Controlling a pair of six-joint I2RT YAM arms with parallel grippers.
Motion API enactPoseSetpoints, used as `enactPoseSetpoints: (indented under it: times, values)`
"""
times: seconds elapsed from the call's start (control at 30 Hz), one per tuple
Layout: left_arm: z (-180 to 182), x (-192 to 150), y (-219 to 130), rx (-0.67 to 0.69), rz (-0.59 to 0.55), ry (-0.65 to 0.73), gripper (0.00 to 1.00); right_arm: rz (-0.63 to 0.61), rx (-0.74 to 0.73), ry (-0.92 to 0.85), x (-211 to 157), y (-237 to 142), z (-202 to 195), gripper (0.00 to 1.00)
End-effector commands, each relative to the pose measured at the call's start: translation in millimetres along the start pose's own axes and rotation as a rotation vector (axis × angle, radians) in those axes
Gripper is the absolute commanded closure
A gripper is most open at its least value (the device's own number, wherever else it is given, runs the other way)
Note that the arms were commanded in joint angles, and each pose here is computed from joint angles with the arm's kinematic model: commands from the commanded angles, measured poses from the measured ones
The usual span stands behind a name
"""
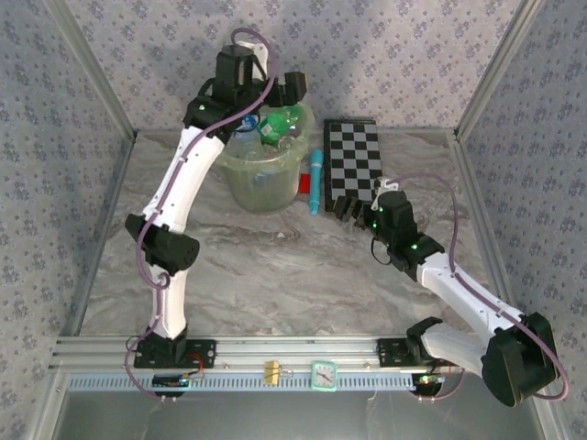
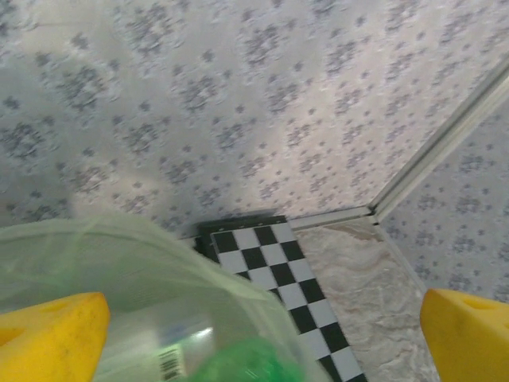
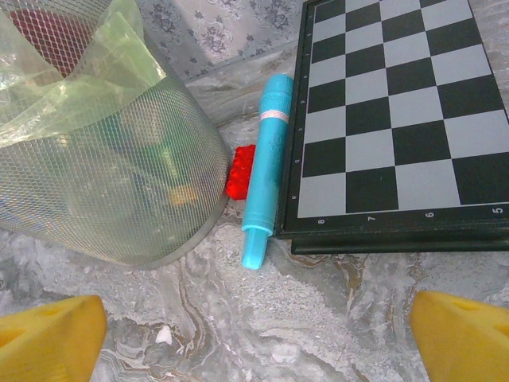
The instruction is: Put the plastic bottles in the bin
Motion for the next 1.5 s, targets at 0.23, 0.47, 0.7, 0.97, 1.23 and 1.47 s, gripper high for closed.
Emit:
enactPoseSetpoints:
  times: [0.23, 0.47, 0.7, 0.97, 1.23, 1.47]
  values:
    - [-22, -39, 23, -0.118, 0.12, 0.0, 0.0, 0.005, -0.032, -0.007, -3, -3, -7, 0.0]
    - [-4, -72, 30, -0.051, 0.186, -0.014, 0.12, 0.008, -0.032, -0.005, -5, -2, -8, 0.0]
    - [18, -76, 19, 0.054, 0.149, 0.033, 0.28, 0.001, -0.026, 0.002, -4, -4, -8, 0.0]
    - [-9, -42, -11, -0.025, 0.069, 0.029, 0.07, -0.004, -0.031, -0.015, 0, -3, -8, 0.0]
    - [-17, -13, -72, -0.012, -0.038, 0.091, 0.0, 0.06, -0.193, -0.062, -8, 4, -54, 0.0]
    - [77, -22, -137, 0.294, -0.182, 0.117, 0.0, 0.117, -0.365, -0.074, -15, 10, -117, 0.0]
Point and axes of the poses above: each hand's point on the last joint's axis, 136 mm out from that joint toward the fingers, its own y axis out along the fingers, its own z axis along the line the jaws close on, x = y × z, the point moved 2 cm from there along -y, back along the fingers, and after that the axes turned 12 degrees about -y, right-handed, at the moved point
